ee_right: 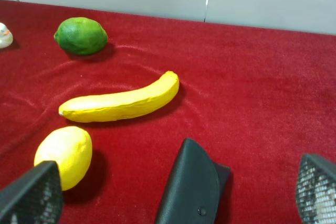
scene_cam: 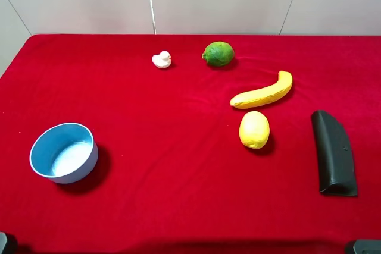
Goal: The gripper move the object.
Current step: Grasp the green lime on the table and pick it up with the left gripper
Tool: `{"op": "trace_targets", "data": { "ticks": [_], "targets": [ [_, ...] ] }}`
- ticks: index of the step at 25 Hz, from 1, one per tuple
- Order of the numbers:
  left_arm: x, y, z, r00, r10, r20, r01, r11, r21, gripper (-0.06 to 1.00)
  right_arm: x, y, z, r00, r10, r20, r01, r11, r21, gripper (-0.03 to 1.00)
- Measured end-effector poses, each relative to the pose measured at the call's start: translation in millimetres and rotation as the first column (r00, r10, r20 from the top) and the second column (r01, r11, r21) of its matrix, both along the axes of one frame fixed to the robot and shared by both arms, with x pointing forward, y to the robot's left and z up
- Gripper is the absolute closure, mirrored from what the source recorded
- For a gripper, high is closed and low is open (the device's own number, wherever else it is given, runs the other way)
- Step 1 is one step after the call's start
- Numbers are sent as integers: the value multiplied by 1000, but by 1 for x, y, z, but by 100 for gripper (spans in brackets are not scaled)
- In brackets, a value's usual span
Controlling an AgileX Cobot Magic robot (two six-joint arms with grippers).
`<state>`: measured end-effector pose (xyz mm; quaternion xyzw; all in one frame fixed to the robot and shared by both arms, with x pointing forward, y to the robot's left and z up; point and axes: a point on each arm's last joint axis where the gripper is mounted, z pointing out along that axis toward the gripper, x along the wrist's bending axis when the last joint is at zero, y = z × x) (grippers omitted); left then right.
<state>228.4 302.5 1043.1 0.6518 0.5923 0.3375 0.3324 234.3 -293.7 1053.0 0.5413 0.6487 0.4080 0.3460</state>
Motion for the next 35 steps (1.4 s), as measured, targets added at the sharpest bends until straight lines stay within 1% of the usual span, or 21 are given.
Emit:
{"op": "trace_targets", "data": {
  "ticks": [8, 12, 16, 35],
  "targets": [
    [0, 0, 0, 1000, 0, 0, 0, 1000, 0, -5, 0, 0, 0, 1000, 0, 0, 0, 1000, 0, 27],
    [0, 2, 0, 1000, 12, 1, -12, 1000, 19, -5, 0, 0, 0, 1000, 0, 0, 0, 1000, 0, 27],
    [0, 2, 0, 1000, 15, 1, -15, 1000, 22, -5, 0, 0, 0, 1000, 0, 0, 0, 1000, 0, 27],
    [0, 2, 0, 1000, 10, 1, -10, 1000, 16, -4, 0, 0, 0, 1000, 0, 0, 0, 1000, 0, 27]
  ]
}}
